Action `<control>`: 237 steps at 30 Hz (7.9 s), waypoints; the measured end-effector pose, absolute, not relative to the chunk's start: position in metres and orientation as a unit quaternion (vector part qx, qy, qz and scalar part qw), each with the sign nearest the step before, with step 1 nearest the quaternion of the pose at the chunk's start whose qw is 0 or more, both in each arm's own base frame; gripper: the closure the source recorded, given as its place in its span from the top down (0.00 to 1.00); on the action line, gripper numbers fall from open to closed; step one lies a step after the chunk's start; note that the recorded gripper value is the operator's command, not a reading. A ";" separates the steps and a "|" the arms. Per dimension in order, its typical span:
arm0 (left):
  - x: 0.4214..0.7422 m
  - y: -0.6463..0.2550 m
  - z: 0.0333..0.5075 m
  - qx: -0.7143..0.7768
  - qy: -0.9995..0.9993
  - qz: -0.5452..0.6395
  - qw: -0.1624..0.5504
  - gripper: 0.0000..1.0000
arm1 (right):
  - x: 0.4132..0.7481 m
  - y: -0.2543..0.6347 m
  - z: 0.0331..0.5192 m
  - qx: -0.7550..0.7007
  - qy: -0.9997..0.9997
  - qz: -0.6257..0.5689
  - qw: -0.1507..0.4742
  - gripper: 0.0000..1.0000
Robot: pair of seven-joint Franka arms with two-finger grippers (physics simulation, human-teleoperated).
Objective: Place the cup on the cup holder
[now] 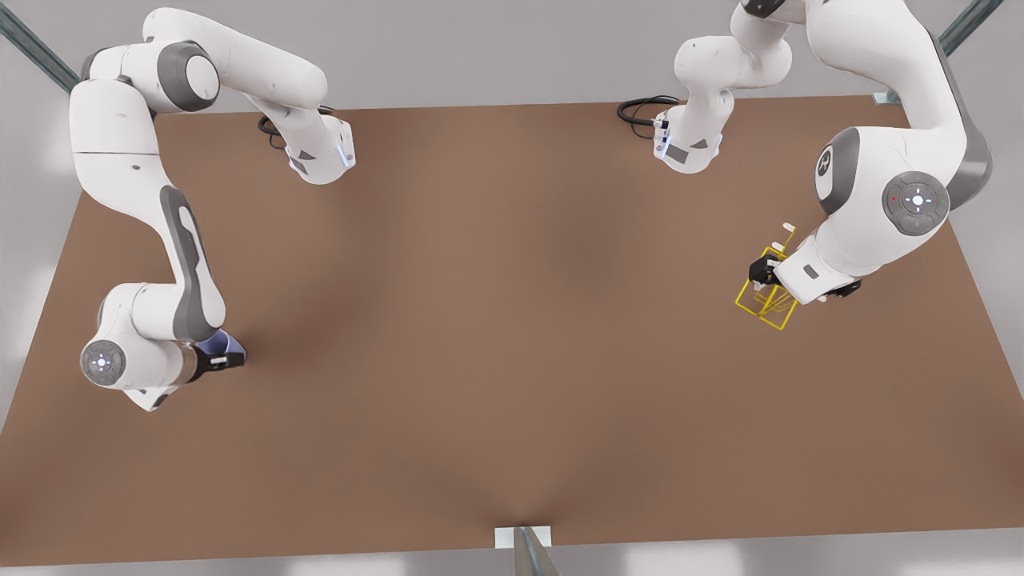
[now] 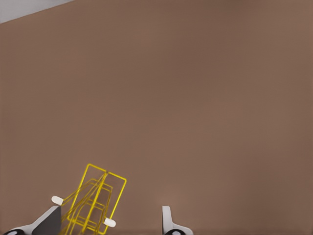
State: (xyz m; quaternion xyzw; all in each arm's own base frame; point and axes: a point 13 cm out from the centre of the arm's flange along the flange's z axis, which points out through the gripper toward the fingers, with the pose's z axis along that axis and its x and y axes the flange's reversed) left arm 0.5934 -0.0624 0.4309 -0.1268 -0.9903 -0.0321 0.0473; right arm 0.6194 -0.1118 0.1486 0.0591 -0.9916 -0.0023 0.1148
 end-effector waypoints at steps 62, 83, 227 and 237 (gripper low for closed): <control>0.582 -0.059 0.419 -0.131 -0.988 -0.032 0.078 1.00 | 0.587 -0.107 0.124 0.120 -0.991 -0.002 0.064 0.21; 0.578 -0.059 0.419 -0.130 -0.987 -0.032 0.084 1.00 | 0.597 0.360 0.187 0.030 -0.825 -0.532 0.187 0.21; 0.586 -0.513 0.041 -0.622 -0.778 0.022 -0.089 1.00 | 0.577 -0.017 0.472 -0.068 -0.994 0.049 0.074 1.00; 0.586 -0.514 0.037 -0.619 -0.780 0.021 -0.091 0.83 | 0.576 -0.027 0.475 -0.075 -0.993 0.062 0.071 1.00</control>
